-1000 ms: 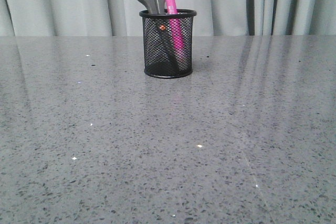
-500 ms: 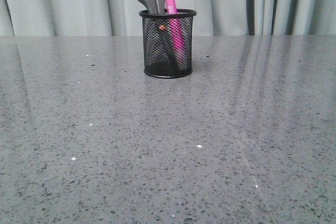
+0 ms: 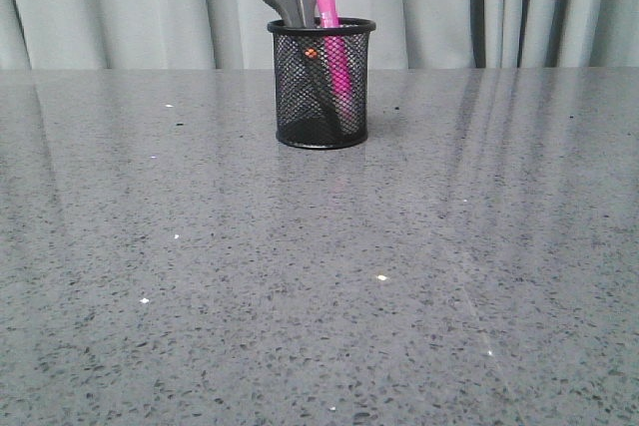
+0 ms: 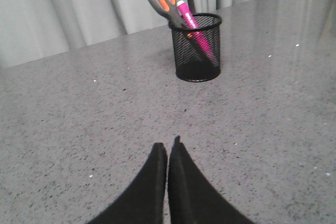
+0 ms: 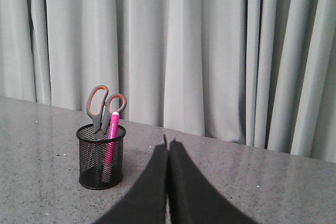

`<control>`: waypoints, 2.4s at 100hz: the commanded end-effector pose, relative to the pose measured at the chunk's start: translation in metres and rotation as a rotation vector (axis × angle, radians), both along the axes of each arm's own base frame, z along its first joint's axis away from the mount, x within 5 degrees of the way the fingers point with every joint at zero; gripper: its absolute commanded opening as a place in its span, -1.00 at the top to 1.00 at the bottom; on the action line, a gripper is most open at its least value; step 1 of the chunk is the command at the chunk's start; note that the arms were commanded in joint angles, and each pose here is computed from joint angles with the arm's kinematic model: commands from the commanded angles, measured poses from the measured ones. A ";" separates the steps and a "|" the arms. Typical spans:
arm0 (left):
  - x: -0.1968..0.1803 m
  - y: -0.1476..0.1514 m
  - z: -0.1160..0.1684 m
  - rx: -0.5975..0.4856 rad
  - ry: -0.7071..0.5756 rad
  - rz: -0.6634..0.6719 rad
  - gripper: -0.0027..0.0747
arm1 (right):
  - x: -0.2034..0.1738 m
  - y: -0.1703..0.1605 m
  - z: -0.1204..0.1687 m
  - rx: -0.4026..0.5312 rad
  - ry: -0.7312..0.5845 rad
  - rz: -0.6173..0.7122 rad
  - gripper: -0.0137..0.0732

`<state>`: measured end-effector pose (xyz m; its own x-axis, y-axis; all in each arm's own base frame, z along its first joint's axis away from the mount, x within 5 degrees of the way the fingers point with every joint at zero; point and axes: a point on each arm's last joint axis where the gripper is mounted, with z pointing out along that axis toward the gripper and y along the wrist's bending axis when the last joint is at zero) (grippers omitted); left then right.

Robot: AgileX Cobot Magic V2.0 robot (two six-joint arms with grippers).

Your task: Put pen and scissors into bin

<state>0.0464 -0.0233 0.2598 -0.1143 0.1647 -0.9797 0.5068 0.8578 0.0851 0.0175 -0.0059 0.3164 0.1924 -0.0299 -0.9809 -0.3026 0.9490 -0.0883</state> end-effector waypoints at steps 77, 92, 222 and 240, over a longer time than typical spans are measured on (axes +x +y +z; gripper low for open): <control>0.008 0.012 -0.067 -0.108 -0.088 0.327 0.99 | -0.006 -0.001 0.012 0.008 -0.091 0.011 0.82; 0.006 0.012 -0.077 -0.110 0.032 0.329 0.99 | -0.006 -0.001 0.012 0.008 -0.091 0.011 0.82; 0.006 0.011 -0.077 -0.134 0.042 0.327 0.99 | 0.001 -0.002 -0.005 -0.031 0.040 -0.032 0.82; 0.006 0.011 -0.077 -0.134 0.042 0.327 0.99 | 0.010 0.001 -0.029 -0.071 0.132 -0.044 0.82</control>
<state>0.0521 -0.0124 0.1830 -0.2443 0.0123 -0.9696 0.2086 0.9772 -0.0401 0.0278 -0.0064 0.2845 -0.0045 -0.1014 -0.9948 -0.2680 0.9586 -0.0965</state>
